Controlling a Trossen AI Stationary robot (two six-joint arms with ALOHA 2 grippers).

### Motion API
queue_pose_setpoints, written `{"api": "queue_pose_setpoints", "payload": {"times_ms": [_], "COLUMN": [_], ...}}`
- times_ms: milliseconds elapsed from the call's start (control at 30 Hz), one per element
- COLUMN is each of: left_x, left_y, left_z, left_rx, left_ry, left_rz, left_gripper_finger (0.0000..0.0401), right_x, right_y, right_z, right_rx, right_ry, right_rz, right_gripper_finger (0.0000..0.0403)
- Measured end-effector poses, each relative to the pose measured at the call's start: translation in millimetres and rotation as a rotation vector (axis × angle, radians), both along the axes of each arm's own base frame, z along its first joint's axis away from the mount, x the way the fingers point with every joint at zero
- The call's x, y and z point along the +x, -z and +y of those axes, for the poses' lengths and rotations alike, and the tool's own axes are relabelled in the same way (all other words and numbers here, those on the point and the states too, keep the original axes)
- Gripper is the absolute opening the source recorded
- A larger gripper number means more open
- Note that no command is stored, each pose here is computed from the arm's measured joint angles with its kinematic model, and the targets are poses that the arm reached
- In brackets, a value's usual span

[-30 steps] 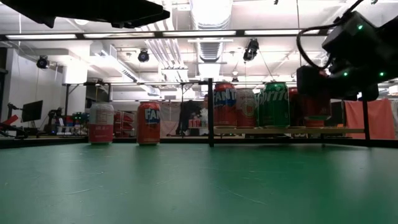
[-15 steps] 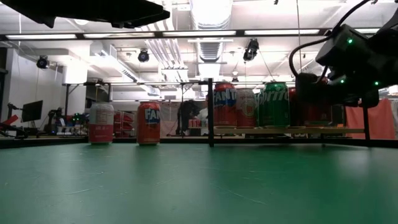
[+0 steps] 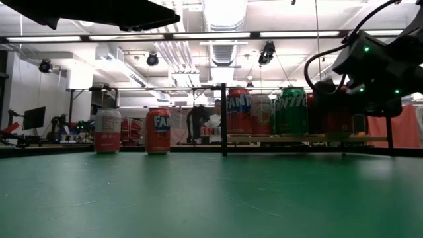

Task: Place canned beverage on shelf
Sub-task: Put the red/black soda can on the shelf aligned with the other red/black soda cans

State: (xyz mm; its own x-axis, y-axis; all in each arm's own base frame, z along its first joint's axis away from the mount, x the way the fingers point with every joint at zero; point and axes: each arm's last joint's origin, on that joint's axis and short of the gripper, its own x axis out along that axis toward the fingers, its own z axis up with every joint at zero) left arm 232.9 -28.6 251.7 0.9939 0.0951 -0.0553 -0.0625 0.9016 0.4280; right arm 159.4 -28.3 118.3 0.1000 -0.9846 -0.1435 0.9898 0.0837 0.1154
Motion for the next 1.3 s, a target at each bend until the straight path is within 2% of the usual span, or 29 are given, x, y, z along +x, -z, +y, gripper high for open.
{"api": "queue_pose_setpoints", "payload": {"times_ms": [433,867,1300], "left_x": [0,0,0], "left_y": [0,-1,-2], "left_z": [0,0,0], "left_rx": [0.004,0.003,0.002], "left_ry": [0.0,0.0,0.0], "left_rz": [-0.003,-0.006,-0.013], "left_gripper_finger": [0.0333,0.0333,0.0333], "right_x": [-1,20,28], "right_y": [-7,-32,-46], "right_z": [-1,-4,-4], "right_rx": [0.002,-0.019,-0.024], "right_ry": [0.003,-0.014,-0.02], "right_rz": [-0.032,0.075,0.097], "right_gripper_finger": [0.0347,0.0338,0.0338]}}
